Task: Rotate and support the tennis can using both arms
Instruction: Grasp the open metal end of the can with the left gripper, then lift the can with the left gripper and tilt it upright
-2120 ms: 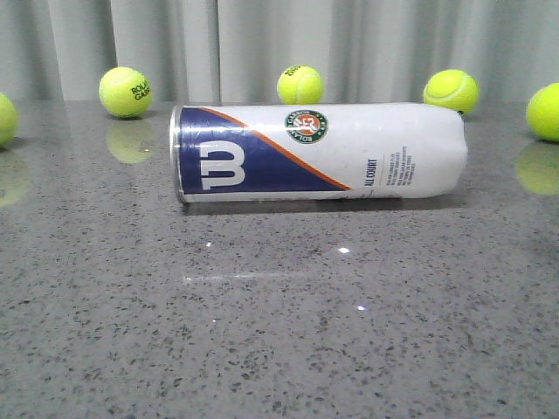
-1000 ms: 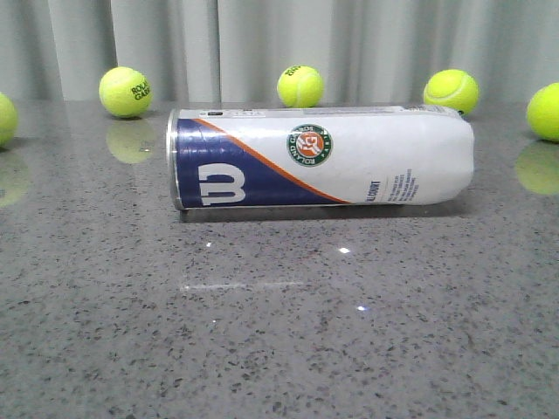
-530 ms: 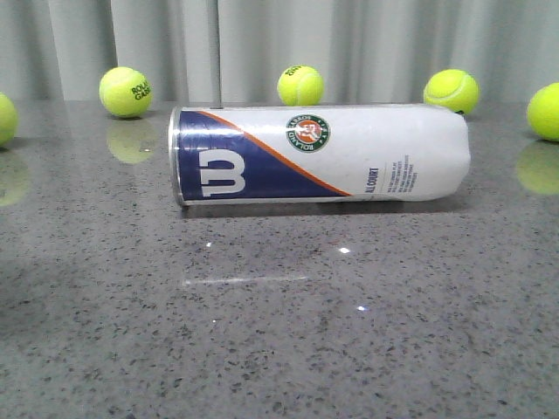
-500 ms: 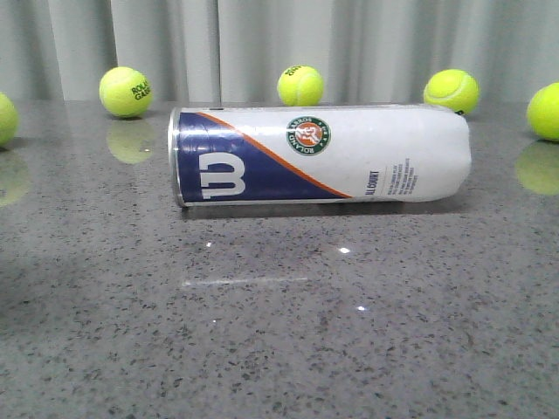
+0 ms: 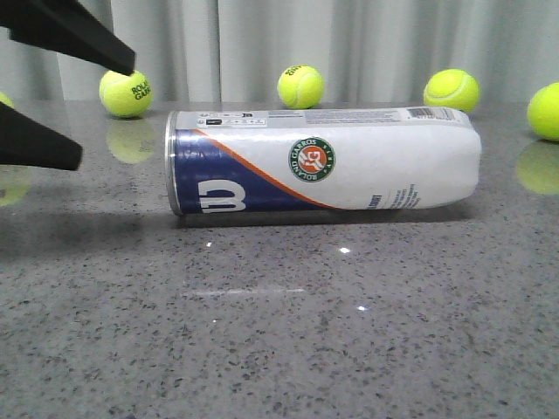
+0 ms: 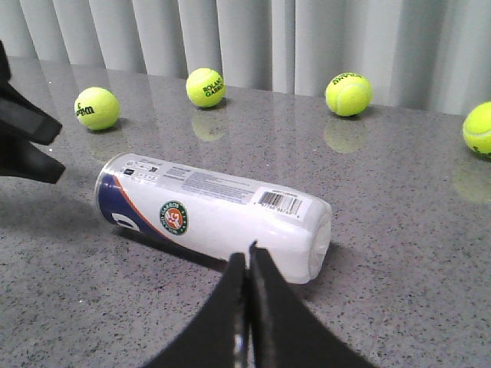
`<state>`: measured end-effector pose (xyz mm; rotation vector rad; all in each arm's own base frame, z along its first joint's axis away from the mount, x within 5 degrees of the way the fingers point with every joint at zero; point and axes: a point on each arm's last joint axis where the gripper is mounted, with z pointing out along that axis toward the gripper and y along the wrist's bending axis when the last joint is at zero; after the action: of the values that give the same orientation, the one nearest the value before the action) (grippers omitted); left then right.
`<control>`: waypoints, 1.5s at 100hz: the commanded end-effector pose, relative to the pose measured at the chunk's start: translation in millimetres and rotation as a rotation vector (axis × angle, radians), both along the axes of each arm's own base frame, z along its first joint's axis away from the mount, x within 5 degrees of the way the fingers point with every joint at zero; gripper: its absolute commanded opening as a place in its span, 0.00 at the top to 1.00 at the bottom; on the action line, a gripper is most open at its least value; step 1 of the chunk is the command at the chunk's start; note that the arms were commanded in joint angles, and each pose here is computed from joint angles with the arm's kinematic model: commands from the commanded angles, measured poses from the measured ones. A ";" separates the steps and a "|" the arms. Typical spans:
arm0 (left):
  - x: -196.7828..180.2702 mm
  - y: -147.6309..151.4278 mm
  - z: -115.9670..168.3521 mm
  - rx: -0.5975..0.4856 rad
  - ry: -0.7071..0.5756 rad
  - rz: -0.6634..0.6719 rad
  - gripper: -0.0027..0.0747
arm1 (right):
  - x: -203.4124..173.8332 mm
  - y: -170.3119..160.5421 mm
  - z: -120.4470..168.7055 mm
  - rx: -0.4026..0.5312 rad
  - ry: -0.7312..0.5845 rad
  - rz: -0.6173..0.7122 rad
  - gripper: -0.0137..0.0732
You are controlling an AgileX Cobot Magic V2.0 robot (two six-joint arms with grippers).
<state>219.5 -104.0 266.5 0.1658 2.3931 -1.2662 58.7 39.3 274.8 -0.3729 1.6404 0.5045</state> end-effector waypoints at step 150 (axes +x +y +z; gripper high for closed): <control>32.9 -51.0 99.8 -0.151 -0.436 -0.292 0.99 | 1.4 -2.3 13.5 0.042 -0.066 -0.030 0.91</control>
<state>266.5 -157.4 319.7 0.6129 2.0130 -1.4692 58.6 39.3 274.7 -0.3738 1.6418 0.5048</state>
